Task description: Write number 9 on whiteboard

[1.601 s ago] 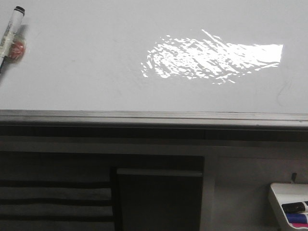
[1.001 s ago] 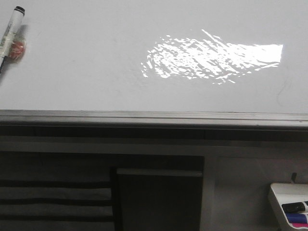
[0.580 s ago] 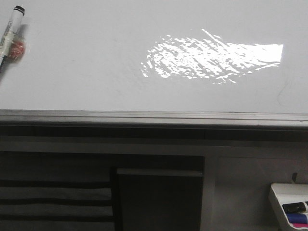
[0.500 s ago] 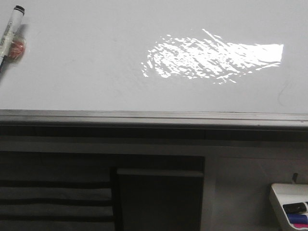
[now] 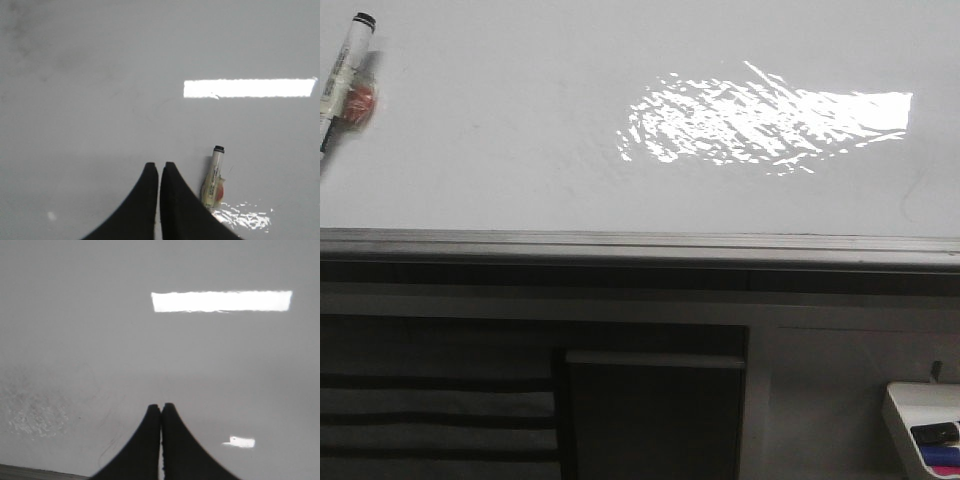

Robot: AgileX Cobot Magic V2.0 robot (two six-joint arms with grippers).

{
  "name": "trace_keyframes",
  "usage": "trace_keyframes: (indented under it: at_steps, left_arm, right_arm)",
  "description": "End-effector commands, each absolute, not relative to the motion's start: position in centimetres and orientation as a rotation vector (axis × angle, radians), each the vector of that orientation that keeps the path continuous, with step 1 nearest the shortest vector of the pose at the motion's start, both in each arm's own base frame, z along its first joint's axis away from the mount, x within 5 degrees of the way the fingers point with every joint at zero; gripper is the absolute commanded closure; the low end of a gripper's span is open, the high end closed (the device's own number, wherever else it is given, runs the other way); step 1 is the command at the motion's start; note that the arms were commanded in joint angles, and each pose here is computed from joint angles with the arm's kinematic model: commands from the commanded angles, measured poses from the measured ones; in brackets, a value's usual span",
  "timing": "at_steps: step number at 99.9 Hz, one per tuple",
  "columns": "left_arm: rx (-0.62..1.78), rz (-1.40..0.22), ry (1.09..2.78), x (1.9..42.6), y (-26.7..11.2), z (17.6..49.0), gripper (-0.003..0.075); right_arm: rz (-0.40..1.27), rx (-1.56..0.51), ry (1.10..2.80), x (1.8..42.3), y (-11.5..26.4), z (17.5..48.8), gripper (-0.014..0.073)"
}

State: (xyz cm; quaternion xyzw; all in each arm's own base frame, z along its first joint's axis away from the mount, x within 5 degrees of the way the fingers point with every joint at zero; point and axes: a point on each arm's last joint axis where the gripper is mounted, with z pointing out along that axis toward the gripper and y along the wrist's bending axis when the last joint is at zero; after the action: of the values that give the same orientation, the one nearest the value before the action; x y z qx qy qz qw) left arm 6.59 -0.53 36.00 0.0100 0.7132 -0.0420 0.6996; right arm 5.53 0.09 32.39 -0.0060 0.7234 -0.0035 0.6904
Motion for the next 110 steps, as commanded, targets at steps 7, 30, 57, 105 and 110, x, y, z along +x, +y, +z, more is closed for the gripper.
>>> trace_keyframes:
  at_steps: [7,30,57,105,110]
  left_arm:
    - [0.027,-0.079,1.584,8.1,-0.6,37.3,0.0741]
    - [0.023,-0.082,1.633,9.3,-0.6,36.8,0.0741]
    - [0.023,-0.082,1.640,9.5,-0.6,36.8,0.0741]
    - [0.058,-0.012,1.611,9.5,-0.4,37.0,0.0439]
    - [0.061,-0.006,1.615,9.5,-0.4,37.0,0.0314]
  right_arm:
    - [-0.033,-0.028,1.545,6.1,0.0,34.5,0.0667]
    - [-0.033,-0.027,1.535,6.1,0.0,34.6,0.0667]
    - [-0.033,-0.027,1.535,6.1,0.0,34.6,0.0667]
    - [-0.080,-0.051,1.535,6.1,-0.1,34.6,0.0452]
    - [-0.080,-0.051,1.535,6.1,-0.1,34.6,0.0336]
